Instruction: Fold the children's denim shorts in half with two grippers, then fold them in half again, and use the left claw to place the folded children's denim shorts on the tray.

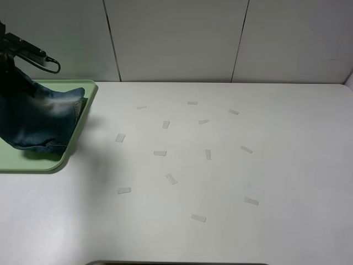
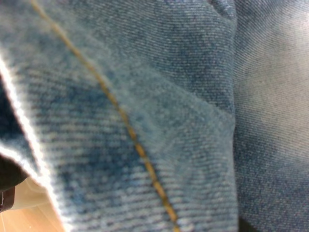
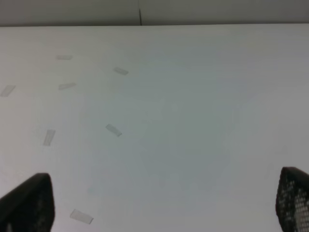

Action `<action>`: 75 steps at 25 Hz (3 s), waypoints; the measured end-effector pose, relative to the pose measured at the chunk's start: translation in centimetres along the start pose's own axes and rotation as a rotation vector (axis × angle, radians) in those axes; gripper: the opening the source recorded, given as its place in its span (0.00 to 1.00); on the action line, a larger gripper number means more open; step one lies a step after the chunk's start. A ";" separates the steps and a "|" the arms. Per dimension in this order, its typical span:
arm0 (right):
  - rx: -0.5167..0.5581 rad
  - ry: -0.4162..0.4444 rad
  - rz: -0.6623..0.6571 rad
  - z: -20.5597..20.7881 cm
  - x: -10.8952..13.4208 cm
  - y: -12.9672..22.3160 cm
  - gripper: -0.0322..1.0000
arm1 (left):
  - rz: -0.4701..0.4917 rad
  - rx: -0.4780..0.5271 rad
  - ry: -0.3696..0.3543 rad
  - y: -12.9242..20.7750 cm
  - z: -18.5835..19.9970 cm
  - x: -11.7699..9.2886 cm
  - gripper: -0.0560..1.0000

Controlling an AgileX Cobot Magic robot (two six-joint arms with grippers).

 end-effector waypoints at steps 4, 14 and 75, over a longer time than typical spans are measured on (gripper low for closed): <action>0.000 0.000 0.000 0.0 0.0 0.0 0.70 | 0.000 -0.013 0.004 -0.2 0.0 -0.1 0.18; 0.000 0.000 0.000 0.0 0.0 0.0 0.70 | 0.000 -0.054 0.018 -0.9 0.0 -0.3 0.46; 0.000 0.000 0.000 0.0 0.0 0.0 0.70 | 0.084 0.038 -0.441 5.2 -1.8 7.0 0.89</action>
Point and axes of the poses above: a point on each arm's last joint axis where the gripper is mounted, z pointing back along that axis away from the gripper, x along the wrist's bending axis when the last joint is at zero, y = z × x, the point moved 8 cm from there along -z, pointing out along that axis toward the gripper, and after that the axes turned 8 degrees about z, right-handed, at the moved point
